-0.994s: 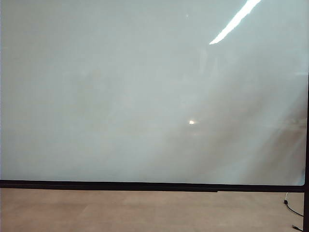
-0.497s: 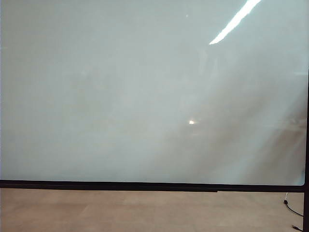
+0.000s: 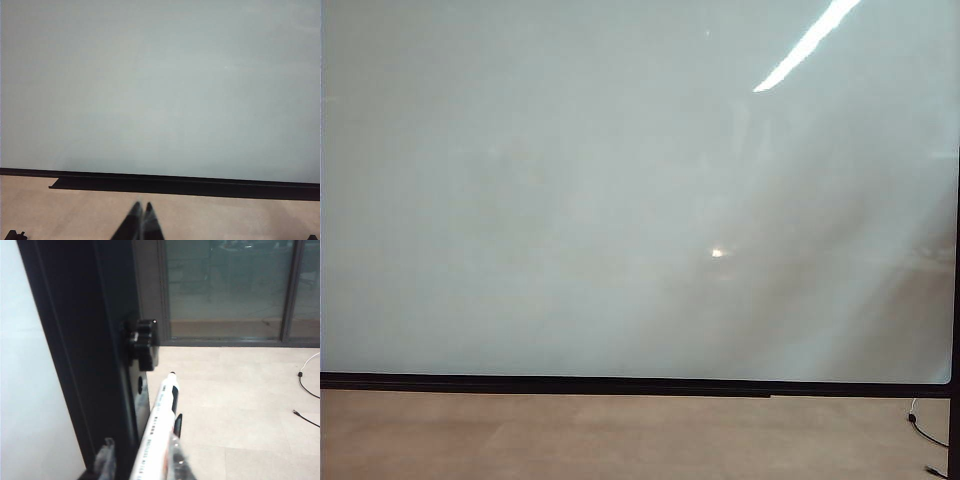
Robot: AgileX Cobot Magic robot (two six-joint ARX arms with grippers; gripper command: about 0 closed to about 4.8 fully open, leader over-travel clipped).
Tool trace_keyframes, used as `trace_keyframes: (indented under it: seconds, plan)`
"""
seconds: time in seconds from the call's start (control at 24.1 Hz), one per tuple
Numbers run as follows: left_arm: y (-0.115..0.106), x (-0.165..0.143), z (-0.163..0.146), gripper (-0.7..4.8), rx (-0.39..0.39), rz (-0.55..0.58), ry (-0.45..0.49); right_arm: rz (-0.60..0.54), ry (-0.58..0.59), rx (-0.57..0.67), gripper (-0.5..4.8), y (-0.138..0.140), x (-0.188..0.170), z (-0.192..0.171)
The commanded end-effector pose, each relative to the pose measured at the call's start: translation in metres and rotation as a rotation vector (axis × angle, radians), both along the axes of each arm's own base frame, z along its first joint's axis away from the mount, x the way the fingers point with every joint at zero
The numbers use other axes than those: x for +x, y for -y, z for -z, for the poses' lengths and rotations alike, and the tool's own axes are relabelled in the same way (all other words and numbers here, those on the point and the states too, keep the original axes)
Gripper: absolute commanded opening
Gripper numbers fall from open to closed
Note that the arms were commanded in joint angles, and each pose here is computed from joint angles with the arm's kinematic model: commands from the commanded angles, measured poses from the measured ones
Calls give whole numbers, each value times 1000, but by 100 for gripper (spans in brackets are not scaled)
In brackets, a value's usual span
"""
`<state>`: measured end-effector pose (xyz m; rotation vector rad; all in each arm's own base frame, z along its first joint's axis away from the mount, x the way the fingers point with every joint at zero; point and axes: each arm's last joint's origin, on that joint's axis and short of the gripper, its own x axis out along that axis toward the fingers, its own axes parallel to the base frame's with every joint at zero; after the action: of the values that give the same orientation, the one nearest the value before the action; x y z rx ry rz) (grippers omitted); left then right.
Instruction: Pick up the pen on the shelf to the right of the whiteboard and draw a cross mark.
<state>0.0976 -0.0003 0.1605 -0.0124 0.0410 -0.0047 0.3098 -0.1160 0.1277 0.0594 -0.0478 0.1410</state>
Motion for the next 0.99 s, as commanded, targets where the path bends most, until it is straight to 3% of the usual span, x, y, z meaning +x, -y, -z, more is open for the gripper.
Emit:
trace_keyframes:
  seconds: [0.04,0.08,0.17,0.21,0.41,0.83,0.99]
  plan:
    - [0,0,-2,-4,5,1,16,2,17,-5,103,1,0,-3]
    - [0,0,-2,-4,5,1,16,2,18,-5,88,1,0,-3]
    - [0,0,-2,-5,5,1,16,2,20,-6,4,1,0,-3]
    - [0,0,-2,-4,5,1,15,-2,20,-6,-6,1,0,-3]
    - [0,0,-2,-5,5,1,15,0,60,-36,-5,2,-2,-16]
    - [0,0,-2,-4,5,1,16,152,71,9,-5,19,-11,-25]
    - [0,0,-2,-4,5,0,16,179,76,31,-6,10,-23,-29]
